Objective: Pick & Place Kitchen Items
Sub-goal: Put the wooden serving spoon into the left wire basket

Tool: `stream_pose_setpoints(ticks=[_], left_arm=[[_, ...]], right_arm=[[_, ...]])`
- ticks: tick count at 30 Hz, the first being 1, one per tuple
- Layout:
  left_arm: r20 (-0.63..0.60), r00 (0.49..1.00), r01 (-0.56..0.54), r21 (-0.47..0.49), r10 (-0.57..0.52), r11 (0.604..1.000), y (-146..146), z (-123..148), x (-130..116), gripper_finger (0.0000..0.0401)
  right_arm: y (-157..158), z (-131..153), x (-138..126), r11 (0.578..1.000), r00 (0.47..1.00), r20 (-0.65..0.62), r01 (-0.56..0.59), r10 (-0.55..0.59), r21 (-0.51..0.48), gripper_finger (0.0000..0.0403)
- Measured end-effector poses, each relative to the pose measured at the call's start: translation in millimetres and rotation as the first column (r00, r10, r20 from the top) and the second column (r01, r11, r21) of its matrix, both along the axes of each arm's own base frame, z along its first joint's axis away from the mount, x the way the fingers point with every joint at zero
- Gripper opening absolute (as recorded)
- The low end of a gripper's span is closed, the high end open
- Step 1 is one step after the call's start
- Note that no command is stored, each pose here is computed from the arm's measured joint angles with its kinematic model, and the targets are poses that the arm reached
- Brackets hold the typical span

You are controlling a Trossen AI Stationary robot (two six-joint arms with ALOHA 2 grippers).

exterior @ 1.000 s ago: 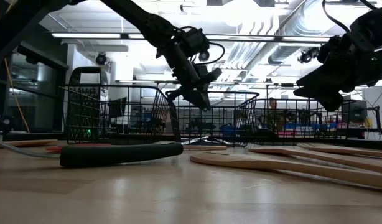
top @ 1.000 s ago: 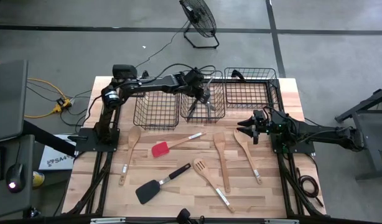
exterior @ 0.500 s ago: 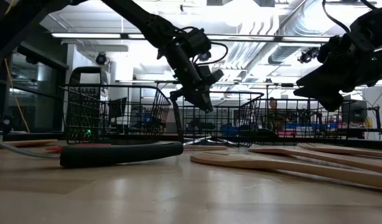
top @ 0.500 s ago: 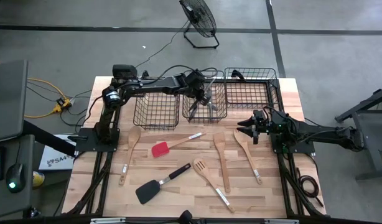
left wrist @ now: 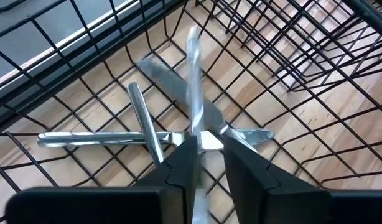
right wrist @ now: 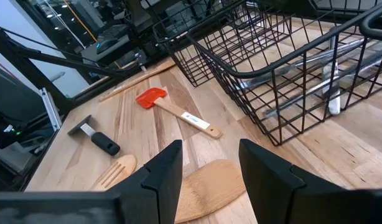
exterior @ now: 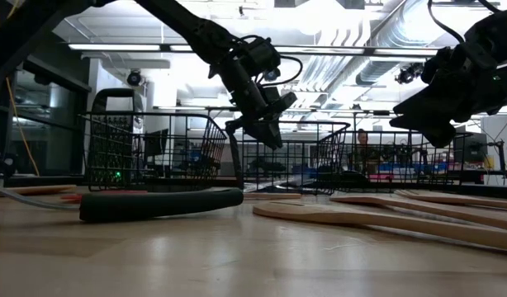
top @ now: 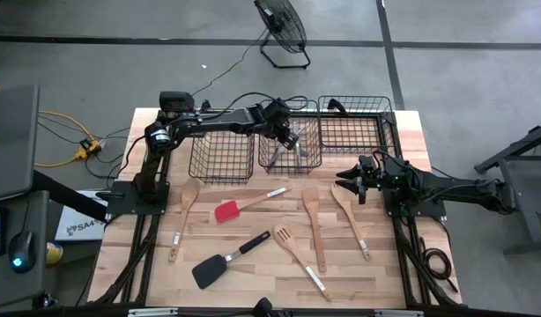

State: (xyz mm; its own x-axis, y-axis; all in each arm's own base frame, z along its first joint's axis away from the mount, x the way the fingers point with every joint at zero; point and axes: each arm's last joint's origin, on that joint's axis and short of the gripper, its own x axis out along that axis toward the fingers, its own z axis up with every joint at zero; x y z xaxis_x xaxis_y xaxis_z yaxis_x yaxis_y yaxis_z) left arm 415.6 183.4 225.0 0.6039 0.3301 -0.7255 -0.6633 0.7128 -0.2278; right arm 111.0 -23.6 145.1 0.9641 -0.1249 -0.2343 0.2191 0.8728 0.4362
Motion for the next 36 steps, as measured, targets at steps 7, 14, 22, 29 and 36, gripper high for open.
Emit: stream_pose_setpoints(ticks=[7, 14, 22, 29, 36], left_arm=[[-0.001, 1.0, 0.003, 0.002, -0.003, 1.0, 0, 0, 0, 0.004], [-0.019, 0.998, 0.061, 0.024, -0.061, 0.998, -2, 8, 0, 0.0004], [-0.078, 0.978, 0.204, 0.126, -0.196, 0.971, -18, 40, 5, 0.0001], [-0.254, 0.918, 0.35, 0.159, -0.304, 0.923, -39, 70, -17, 0.0], [-0.358, 0.882, 0.364, 0.104, -0.306, 0.926, -51, 100, -56, 0.0]], right_arm=[[0, 0, 0, 1.0, 1.0, 0.0, 0.0, 0.0, 0.0, 0.0151], [0, 0, 0, 1.0, 1.0, 0.0, 0.0, 0.0, 0.0, 0.0151], [0, 0, 0, 1.0, 1.0, 0.0, 0.0, 0.0, 0.0, 0.0151], [0, 0, 0, 1.0, 1.0, 0.0, 0.0, 0.0, 0.0, 0.0151], [0, 0, 0, 1.0, 1.0, -0.001, 0.0, 0.0, 0.0, 0.0151]])
